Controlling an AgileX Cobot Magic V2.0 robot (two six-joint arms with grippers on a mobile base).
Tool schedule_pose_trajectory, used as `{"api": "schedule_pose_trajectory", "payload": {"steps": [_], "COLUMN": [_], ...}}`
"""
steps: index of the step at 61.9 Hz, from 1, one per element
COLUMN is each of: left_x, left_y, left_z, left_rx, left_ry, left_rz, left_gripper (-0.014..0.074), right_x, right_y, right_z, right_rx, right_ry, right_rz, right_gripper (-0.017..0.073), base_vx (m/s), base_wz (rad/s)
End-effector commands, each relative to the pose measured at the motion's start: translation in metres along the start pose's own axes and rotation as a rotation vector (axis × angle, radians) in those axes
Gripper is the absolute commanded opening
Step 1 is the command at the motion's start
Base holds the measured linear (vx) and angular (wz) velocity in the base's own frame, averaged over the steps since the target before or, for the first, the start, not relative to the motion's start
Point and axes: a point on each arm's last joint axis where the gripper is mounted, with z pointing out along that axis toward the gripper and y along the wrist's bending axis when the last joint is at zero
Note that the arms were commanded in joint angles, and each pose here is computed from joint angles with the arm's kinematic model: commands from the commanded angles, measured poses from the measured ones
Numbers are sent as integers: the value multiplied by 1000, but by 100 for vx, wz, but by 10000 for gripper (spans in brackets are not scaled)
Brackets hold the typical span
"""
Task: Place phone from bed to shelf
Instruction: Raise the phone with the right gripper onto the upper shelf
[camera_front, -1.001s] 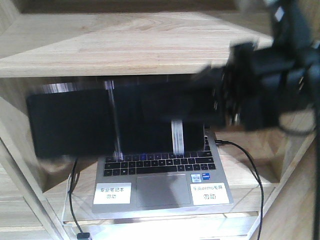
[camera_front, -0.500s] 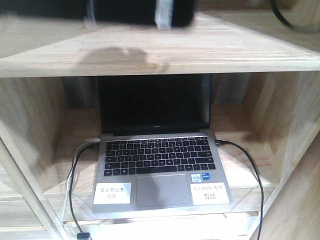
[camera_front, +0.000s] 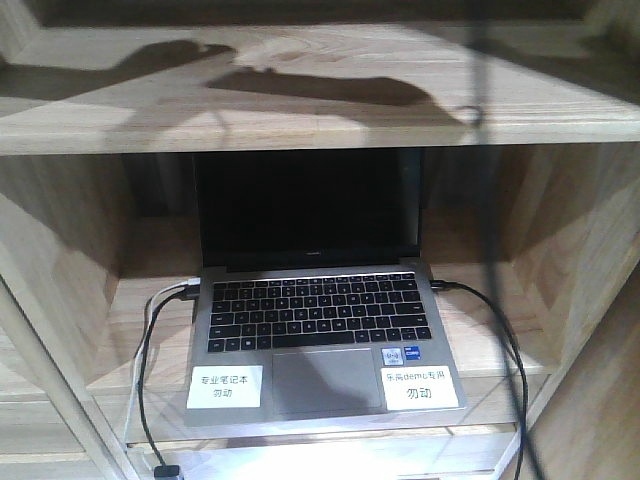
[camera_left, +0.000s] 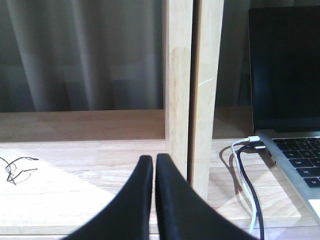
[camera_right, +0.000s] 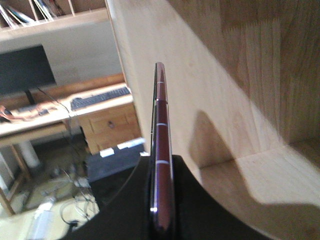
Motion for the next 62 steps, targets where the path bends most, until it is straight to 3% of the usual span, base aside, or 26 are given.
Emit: {"api": "schedule_pose_trajectory", "payload": {"steps": [1,16,46,62], "left_x": [-5,-5,-5,-5], "left_y": [0,0,0,0], "left_z": [0,0,0,0], "left_rx": [-3,-3,-3,-3], "left_ry": [-72,-72,-72,-72], "left_rz": [-9,-9,-9,-9], "left_gripper": [1,1,1,1], "right_x": [-23,-8,27,39], "right_y": [10,-22,-64,-75], "right_z": [-3,11,34,38], "right_rx": [40,126,165,196], "right_ry": [-106,-114,-68,-21], "right_rz": [-30,18,92,79], "right_gripper": [-2,-2,-2,-2], "base_vx": [0,0,0,0], "base_wz": [0,0,0,0]}}
